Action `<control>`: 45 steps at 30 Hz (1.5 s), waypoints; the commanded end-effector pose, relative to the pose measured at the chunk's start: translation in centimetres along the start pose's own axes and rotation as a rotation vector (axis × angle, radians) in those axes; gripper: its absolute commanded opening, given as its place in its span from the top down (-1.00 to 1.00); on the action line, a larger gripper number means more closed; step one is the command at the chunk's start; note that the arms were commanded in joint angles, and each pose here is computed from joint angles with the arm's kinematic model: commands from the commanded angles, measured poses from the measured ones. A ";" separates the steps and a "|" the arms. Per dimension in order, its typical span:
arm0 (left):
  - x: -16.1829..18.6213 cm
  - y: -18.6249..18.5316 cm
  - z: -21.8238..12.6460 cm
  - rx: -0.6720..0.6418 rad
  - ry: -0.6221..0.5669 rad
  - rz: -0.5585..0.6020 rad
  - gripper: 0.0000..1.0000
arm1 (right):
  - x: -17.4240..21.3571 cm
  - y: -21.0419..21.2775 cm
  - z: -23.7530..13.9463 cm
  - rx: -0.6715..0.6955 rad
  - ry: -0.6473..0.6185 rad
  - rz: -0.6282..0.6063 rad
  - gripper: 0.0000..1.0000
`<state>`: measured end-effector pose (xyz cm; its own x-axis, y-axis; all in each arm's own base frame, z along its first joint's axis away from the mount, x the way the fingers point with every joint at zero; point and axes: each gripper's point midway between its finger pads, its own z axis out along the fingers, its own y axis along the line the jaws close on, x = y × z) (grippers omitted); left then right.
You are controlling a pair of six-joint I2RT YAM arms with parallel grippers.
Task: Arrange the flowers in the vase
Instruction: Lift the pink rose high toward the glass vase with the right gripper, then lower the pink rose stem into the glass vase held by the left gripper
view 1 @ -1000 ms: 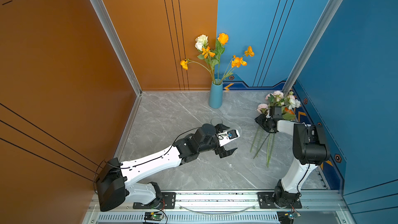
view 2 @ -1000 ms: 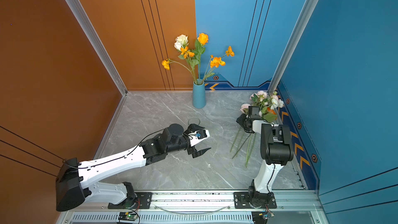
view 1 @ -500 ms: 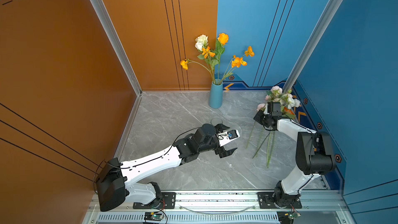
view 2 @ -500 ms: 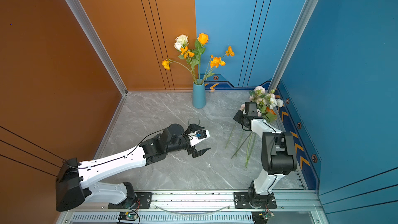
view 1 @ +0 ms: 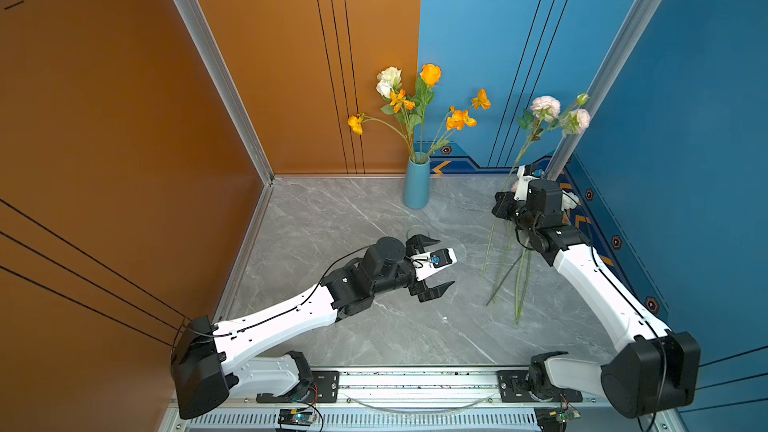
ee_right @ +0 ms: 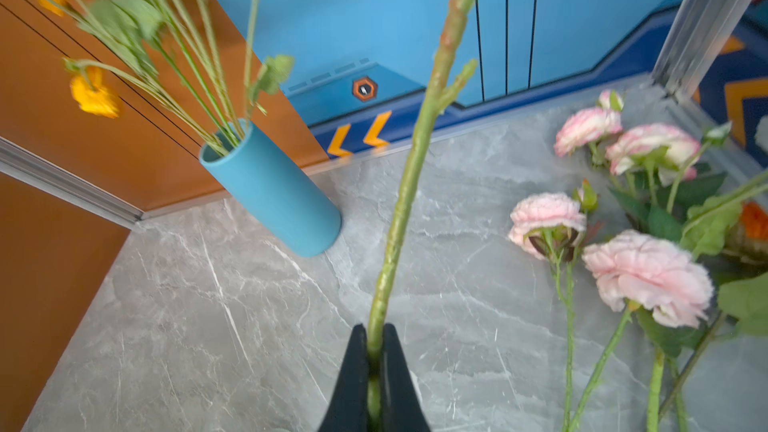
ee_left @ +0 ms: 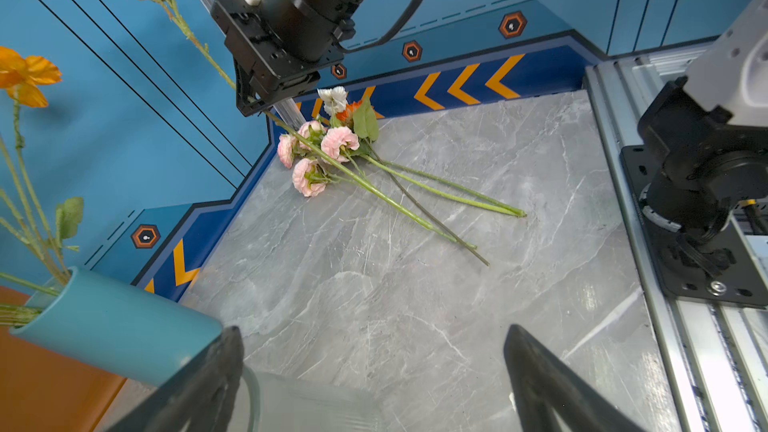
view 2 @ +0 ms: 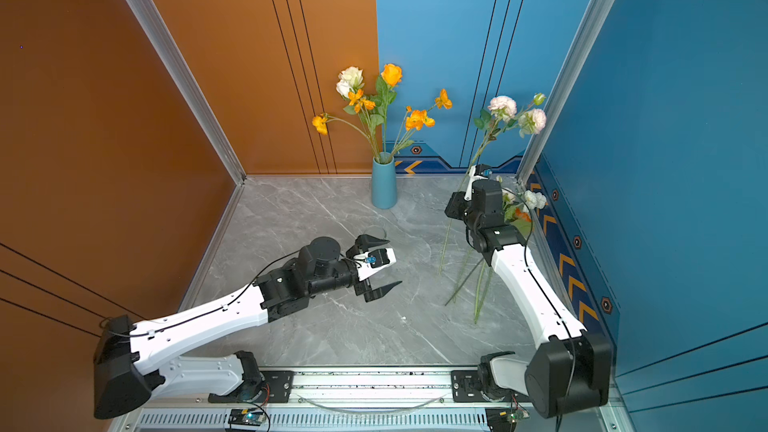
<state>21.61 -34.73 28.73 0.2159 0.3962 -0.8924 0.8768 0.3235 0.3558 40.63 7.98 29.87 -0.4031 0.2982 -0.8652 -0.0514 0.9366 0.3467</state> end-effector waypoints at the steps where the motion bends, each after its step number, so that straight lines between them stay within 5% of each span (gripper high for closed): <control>1: -1.6 1.0 -2.5 0.041 -0.099 -0.007 -0.96 | -5.2 4.0 -3.9 -0.084 -0.238 -0.123 1.00; 12: -1.0 6.9 -6.7 0.266 -0.104 -0.294 -0.96 | -12.2 18.3 -10.8 -0.421 -0.590 -0.324 1.00; 21: 0.8 8.9 -6.9 0.239 -0.089 -0.345 -0.96 | -10.4 24.6 -9.4 -0.602 -0.639 -0.315 1.00; 29: 1.5 11.3 -7.8 0.263 -0.112 -0.460 -0.96 | -6.9 26.5 -6.1 -0.633 -0.574 -0.311 1.00; 45: 2.8 12.4 -7.5 0.240 -0.094 -0.490 -0.96 | 2.1 24.9 -2.3 -0.656 -0.344 -0.311 1.00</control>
<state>29.77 -23.24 32.17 -0.2041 0.1765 -0.9629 0.9538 0.2573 -0.1550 37.18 30.81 38.43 0.0464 0.1785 -0.9829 -0.6513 0.7514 0.1057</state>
